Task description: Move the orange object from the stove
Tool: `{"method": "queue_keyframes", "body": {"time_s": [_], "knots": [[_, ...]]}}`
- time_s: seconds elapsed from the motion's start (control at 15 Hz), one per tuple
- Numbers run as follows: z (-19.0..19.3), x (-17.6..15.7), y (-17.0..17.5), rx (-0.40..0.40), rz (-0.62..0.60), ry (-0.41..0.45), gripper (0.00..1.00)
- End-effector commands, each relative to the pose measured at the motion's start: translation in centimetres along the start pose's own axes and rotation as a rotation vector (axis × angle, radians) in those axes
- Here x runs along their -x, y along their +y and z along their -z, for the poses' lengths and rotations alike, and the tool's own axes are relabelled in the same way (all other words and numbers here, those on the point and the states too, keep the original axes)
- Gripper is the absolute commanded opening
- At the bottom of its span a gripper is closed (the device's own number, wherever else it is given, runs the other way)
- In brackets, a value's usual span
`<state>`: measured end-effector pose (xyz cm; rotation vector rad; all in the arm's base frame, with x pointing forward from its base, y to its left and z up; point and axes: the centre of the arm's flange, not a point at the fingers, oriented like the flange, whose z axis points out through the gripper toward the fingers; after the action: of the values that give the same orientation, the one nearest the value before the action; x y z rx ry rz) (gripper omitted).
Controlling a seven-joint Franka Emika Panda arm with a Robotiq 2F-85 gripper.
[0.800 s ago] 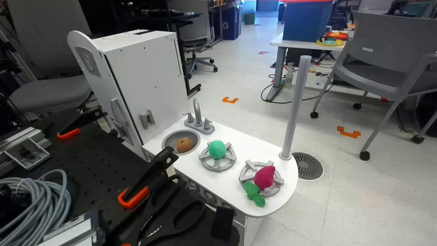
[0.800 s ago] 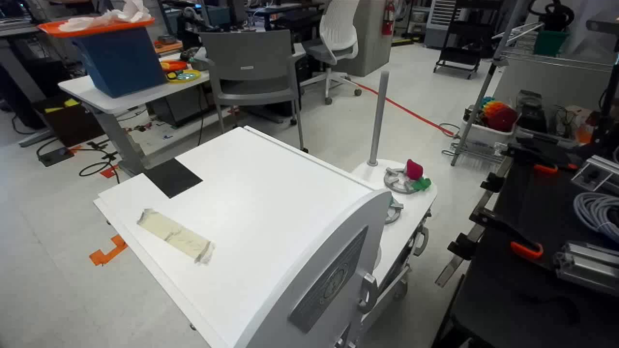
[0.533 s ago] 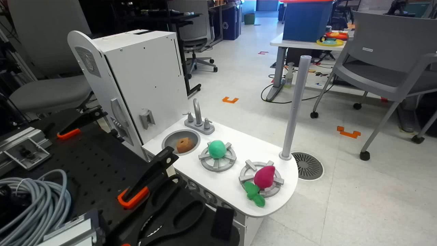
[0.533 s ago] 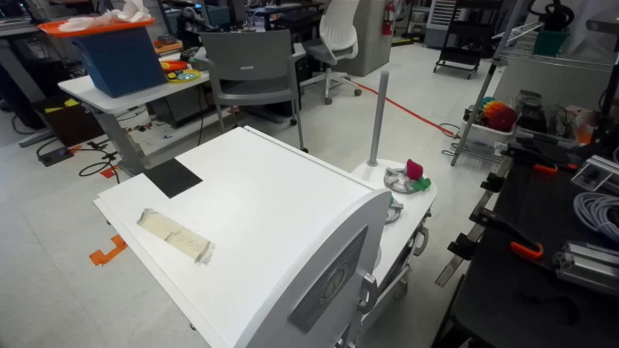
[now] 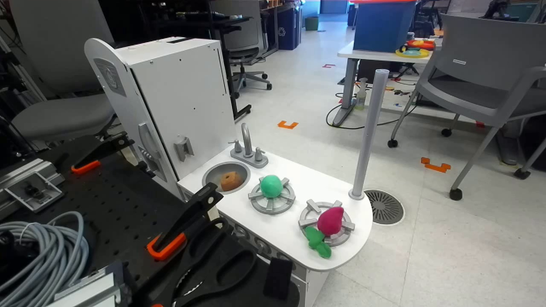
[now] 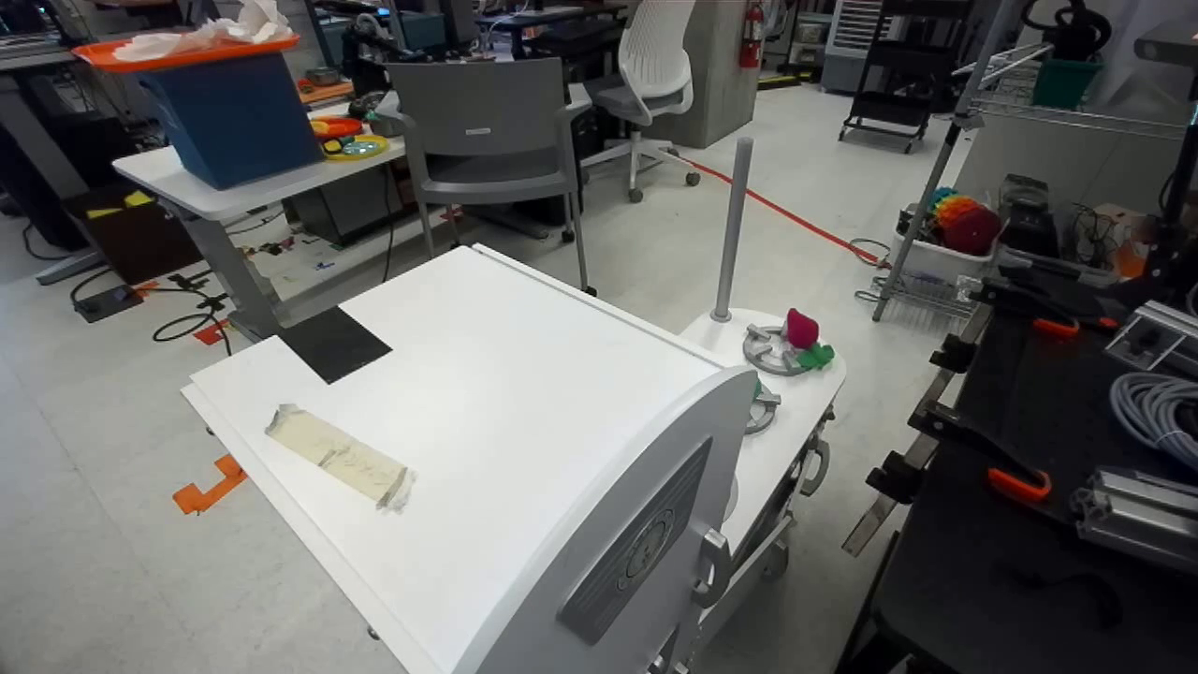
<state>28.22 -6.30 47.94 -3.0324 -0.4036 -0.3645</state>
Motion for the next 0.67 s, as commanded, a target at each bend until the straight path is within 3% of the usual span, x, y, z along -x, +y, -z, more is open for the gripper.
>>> {"method": "queue_keyframes", "body": {"time_s": [0.0,0.4,0.6], "knots": [[-2.2,-3.5,4.1,0.049,0.009,0.048,1.00],[-9.4,-7.9,12.4,0.108,-0.011,0.117,1.00],[-13.7,-9.4,15.9,0.128,-0.021,0.106,1.00]]}}
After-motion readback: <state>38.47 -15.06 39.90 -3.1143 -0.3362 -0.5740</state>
